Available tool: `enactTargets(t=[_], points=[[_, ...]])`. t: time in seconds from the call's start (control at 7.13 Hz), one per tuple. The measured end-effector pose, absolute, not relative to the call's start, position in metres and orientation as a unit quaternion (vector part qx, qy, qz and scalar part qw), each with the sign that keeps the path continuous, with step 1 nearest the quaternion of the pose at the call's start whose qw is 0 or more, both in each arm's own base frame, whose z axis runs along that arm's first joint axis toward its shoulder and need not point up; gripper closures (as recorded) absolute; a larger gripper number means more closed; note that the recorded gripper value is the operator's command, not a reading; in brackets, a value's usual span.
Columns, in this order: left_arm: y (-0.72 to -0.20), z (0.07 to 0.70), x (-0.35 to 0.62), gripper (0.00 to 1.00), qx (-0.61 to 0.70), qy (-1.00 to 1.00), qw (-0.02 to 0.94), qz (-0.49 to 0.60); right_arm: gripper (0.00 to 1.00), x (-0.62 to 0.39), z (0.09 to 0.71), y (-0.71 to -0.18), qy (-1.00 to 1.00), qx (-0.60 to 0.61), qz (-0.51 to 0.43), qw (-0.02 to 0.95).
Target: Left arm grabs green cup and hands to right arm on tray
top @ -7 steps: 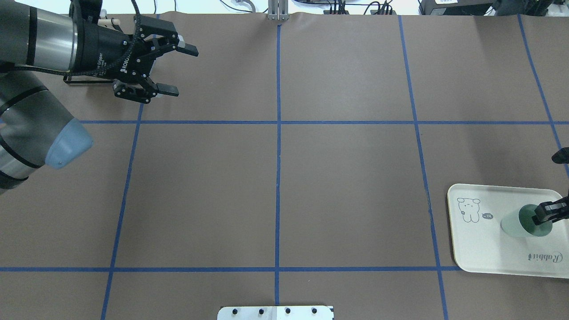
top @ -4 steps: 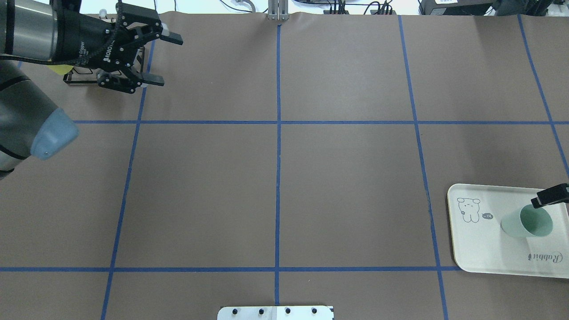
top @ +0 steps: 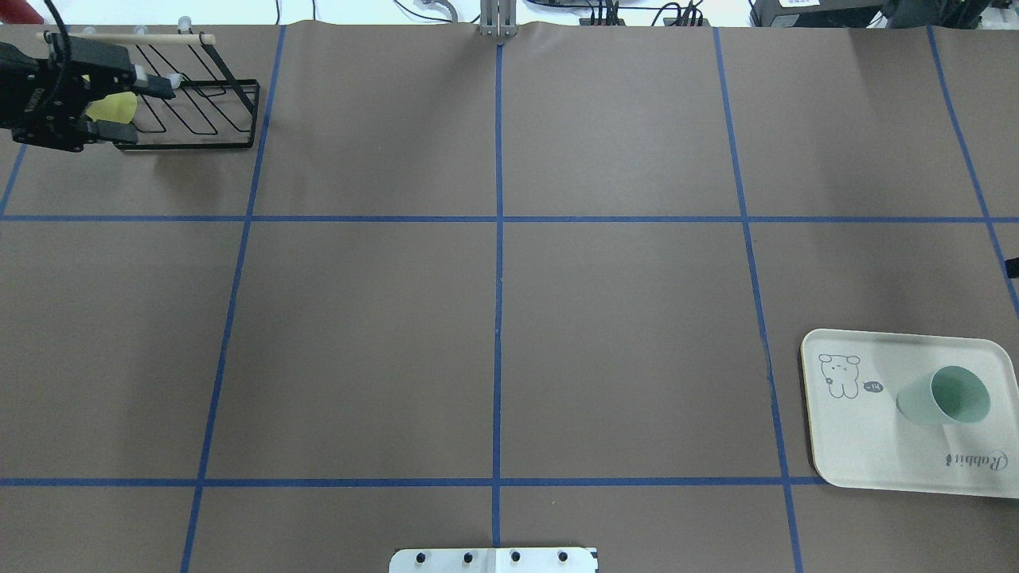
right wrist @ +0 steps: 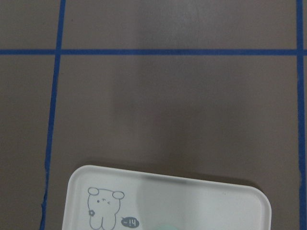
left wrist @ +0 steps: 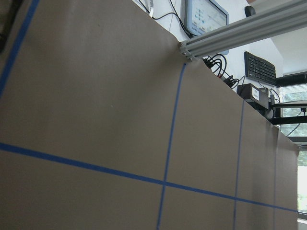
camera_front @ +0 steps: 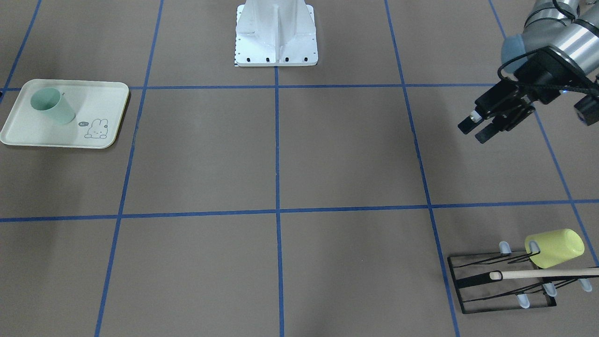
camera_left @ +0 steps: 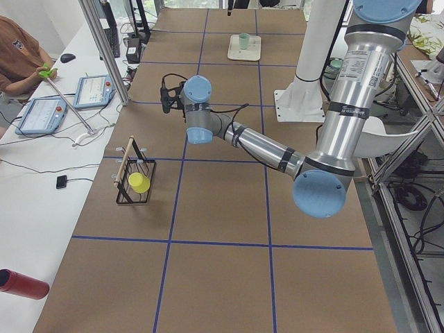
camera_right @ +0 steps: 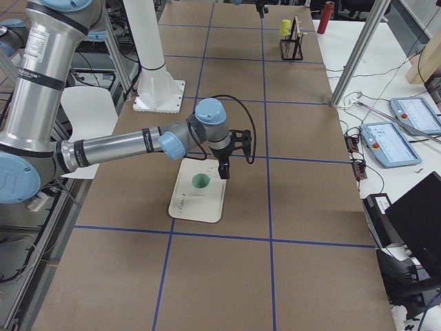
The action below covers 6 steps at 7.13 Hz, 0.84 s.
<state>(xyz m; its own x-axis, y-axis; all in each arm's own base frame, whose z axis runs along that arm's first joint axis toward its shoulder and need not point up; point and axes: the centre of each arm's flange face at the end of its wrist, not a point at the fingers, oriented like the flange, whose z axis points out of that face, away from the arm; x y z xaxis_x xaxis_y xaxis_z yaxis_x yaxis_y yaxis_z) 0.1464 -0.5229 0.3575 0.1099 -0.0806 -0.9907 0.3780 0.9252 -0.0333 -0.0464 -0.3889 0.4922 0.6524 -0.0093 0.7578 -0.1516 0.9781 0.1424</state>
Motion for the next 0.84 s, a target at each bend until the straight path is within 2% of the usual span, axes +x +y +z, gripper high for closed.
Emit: enactTargets(t=[0.56, 0.84], points=[[-0.529, 0.489, 0.042, 0.0, 0.233, 0.426, 0.874, -0.023, 0.0, -0.039, 0.487, -0.438, -0.399, 0.098, 0.042, 0.911], [-0.506, 0.552, 0.026, 0.0, 0.172, 0.353, 0.919, 0.034, 0.0, -0.041, 0.479, -0.465, -0.385, 0.072, 0.029, 0.92]])
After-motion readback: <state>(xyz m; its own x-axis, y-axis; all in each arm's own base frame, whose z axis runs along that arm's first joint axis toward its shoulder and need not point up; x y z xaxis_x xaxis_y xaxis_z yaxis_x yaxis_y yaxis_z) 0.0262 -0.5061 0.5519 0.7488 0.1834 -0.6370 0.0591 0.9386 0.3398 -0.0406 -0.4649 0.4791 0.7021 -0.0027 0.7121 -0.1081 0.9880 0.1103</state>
